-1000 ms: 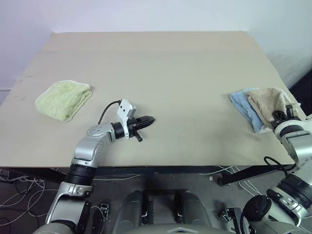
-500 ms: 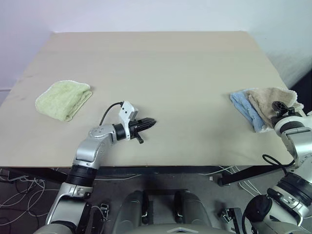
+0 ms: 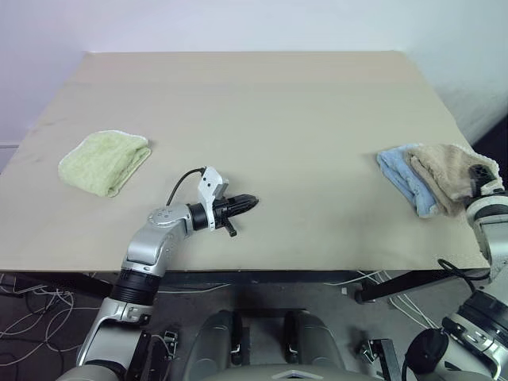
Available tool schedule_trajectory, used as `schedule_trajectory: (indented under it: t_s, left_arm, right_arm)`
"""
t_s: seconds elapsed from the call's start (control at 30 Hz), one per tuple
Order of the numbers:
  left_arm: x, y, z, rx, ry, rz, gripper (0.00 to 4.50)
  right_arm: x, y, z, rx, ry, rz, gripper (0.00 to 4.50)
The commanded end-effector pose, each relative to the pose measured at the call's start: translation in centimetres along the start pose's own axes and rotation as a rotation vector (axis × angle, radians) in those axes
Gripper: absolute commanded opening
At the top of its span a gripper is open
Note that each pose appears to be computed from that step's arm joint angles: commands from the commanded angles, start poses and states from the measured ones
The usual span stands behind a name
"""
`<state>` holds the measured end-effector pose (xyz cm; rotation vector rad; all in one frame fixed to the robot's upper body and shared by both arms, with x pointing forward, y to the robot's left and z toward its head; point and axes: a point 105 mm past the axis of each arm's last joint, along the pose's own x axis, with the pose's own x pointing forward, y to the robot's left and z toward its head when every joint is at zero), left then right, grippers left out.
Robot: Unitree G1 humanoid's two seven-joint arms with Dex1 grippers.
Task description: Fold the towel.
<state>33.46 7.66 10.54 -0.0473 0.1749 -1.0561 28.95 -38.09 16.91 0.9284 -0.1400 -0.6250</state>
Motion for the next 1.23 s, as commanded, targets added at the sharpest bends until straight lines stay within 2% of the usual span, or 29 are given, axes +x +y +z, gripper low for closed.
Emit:
schedule_trajectory:
  t_s: [0.03, 0.17, 0.27, 0.43, 0.53, 0.67, 0.93, 1.23]
  left_arm:
    - [0.5, -0.5, 0.7, 0.026, -0.016, -0.037, 0.47]
    - [0.5, -0.3, 0.7, 0.032, -0.022, -0.019, 0.47]
    - [0.0, 1.1, 1.1, 0.041, -0.048, 0.069, 0.47]
    - [-1.0, 3.3, 1.2, 0.071, -0.053, 0.209, 0.47]
    - [-2.0, 4.4, 1.6, 0.074, -0.072, 0.282, 0.47]
    - [-3.5, 5.4, 1.7, 0.084, -0.072, 0.342, 0.47]
    - [-5.8, 6.6, 1.3, 0.087, -0.068, 0.446, 0.47]
    - [-5.6, 5.6, 1.1, 0.064, -0.076, 0.446, 0.47]
  right_arm:
    - [-1.1, 1.6, 3.3, -0.057, -0.155, 0.054, 4.48]
    - [-1.5, 4.3, 2.8, -0.165, -0.169, 0.176, 4.48]
    - [-2.2, 8.8, -0.7, -0.432, -0.086, 0.393, 4.48]
    - [-4.6, 12.2, -7.9, -0.712, 0.094, 0.697, 4.48]
    - [-6.5, 12.4, -12.6, -0.901, 0.208, 0.868, 4.48]
    - [-7.3, 11.8, -15.7, -1.024, 0.265, 0.968, 4.48]
    - [-8.3, 11.0, -18.8, -1.09, 0.341, 1.095, 4.48]
    - [-8.5, 10.3, -20.7, -1.119, 0.346, 1.119, 4.48]
